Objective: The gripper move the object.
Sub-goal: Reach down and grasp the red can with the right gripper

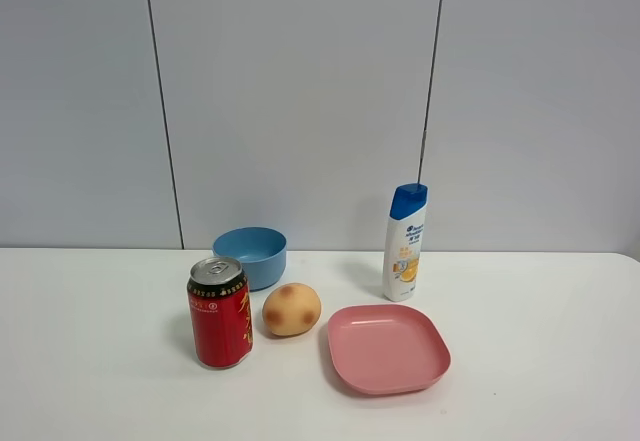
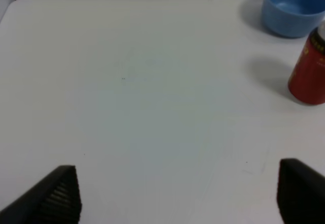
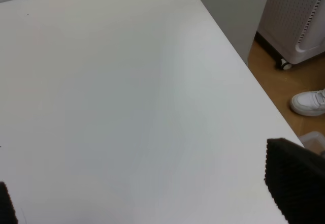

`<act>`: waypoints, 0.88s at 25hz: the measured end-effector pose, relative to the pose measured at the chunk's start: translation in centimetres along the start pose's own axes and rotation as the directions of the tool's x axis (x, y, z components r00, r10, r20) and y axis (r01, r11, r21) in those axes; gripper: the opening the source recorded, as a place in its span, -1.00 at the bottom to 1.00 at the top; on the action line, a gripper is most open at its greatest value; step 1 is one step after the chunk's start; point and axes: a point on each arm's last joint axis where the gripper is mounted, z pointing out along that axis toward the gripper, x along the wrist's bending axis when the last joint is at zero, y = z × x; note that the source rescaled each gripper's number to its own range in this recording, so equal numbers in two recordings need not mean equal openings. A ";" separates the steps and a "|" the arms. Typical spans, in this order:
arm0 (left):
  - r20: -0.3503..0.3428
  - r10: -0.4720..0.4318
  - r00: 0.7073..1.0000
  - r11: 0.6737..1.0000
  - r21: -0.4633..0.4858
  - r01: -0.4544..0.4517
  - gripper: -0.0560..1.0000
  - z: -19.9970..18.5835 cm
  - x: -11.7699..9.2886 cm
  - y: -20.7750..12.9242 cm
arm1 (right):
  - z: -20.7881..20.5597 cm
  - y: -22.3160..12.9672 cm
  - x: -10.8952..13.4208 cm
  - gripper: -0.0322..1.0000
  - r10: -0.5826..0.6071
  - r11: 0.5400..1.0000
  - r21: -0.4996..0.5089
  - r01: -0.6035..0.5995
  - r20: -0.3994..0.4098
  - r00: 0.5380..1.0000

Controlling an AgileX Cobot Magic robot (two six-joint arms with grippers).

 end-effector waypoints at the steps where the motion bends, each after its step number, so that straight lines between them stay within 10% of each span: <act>1: 0.000 0.000 1.000 1.000 0.000 0.000 1.00 0.0 0.0 0.0 | 0.0 0.0 0.0 0.98 0.000 1.000 0.000 0.000 0.000 1.000; 22: 0.000 0.000 1.000 1.000 0.000 0.000 1.00 0.0 0.0 0.0 | 0.0 0.0 0.0 1.00 0.000 1.000 0.000 0.000 0.000 1.000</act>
